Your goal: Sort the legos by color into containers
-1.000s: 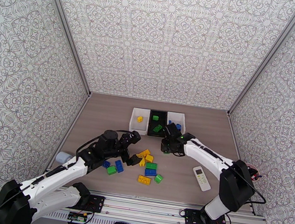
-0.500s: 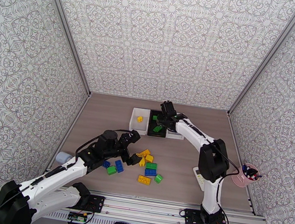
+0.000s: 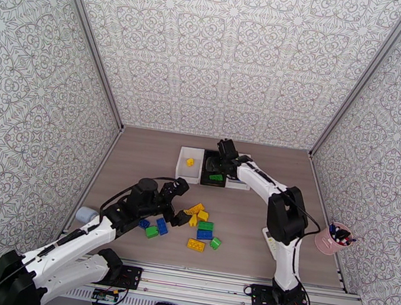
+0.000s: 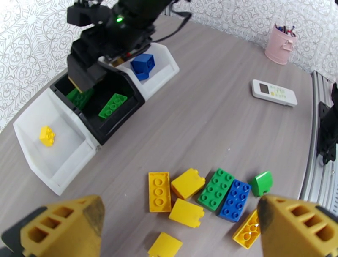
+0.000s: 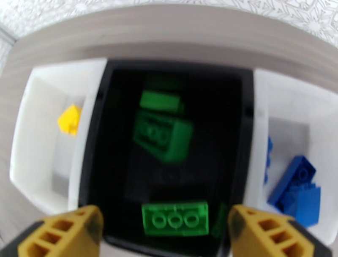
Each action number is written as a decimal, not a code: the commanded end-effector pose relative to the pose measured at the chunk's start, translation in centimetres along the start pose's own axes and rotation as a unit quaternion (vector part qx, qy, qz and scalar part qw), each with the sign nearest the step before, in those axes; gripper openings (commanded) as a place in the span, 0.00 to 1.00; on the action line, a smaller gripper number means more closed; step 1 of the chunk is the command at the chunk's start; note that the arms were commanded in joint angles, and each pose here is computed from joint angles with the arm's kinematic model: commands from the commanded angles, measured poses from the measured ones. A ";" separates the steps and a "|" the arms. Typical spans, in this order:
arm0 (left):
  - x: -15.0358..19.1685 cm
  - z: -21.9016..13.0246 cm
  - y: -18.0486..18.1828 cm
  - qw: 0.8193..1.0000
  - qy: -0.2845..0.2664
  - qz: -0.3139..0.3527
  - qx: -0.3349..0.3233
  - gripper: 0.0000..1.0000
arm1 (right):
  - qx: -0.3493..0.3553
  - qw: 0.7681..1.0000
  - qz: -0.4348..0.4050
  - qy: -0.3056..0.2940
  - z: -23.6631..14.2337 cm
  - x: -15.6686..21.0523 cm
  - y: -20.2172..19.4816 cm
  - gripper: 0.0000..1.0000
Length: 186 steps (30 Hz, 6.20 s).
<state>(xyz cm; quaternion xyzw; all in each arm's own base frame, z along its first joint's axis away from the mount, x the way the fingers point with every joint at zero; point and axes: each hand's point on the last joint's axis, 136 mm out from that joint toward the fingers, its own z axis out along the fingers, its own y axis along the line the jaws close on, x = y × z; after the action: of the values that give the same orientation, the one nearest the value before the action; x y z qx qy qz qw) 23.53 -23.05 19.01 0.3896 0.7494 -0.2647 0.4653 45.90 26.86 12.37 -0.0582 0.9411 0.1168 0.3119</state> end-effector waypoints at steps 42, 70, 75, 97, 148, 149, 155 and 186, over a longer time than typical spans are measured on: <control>2.4 -0.5 -5.6 0.988 0.053 0.045 0.139 1.00 | 0.030 0.955 -0.115 0.272 -9.7 30.1 -1.5 0.82; 3.3 0.3 -5.4 0.987 0.061 0.047 0.140 1.00 | 0.104 0.945 -0.048 0.307 -10.6 31.3 -3.5 0.68; 3.5 0.2 -5.4 0.987 0.062 0.046 0.138 1.00 | 0.112 0.942 -0.042 0.313 -10.4 31.6 -3.6 0.56; 3.3 -0.4 -4.1 0.994 0.038 0.026 0.100 1.00 | 0.079 0.975 -0.002 0.210 -10.6 25.0 -2.3 0.26; 6.2 -1.0 -1.1 0.977 0.151 0.128 0.074 1.00 | -0.004 0.998 -0.043 -0.046 -1.2 -6.2 0.8 0.79; 6.6 -0.9 -1.1 0.974 0.163 0.135 0.081 1.00 | -0.009 0.998 -0.040 -0.050 -1.9 -6.0 0.8 0.81; 8.8 0.1 -0.4 0.954 0.216 0.184 0.092 1.00 | -0.016 0.998 -0.037 -0.051 -4.6 -3.2 -0.3 0.86; 14.7 6.1 3.1 0.916 0.332 0.204 0.098 0.35 | -0.005 0.999 -0.028 -0.035 -7.8 1.5 -2.6 0.89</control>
<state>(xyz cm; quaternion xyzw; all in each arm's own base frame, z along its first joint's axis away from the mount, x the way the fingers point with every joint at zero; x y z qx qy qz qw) 24.45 -20.40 2.08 0.6436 0.7387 -0.0905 0.1786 41.00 22.75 16.24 -0.0914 0.9301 0.1103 0.3382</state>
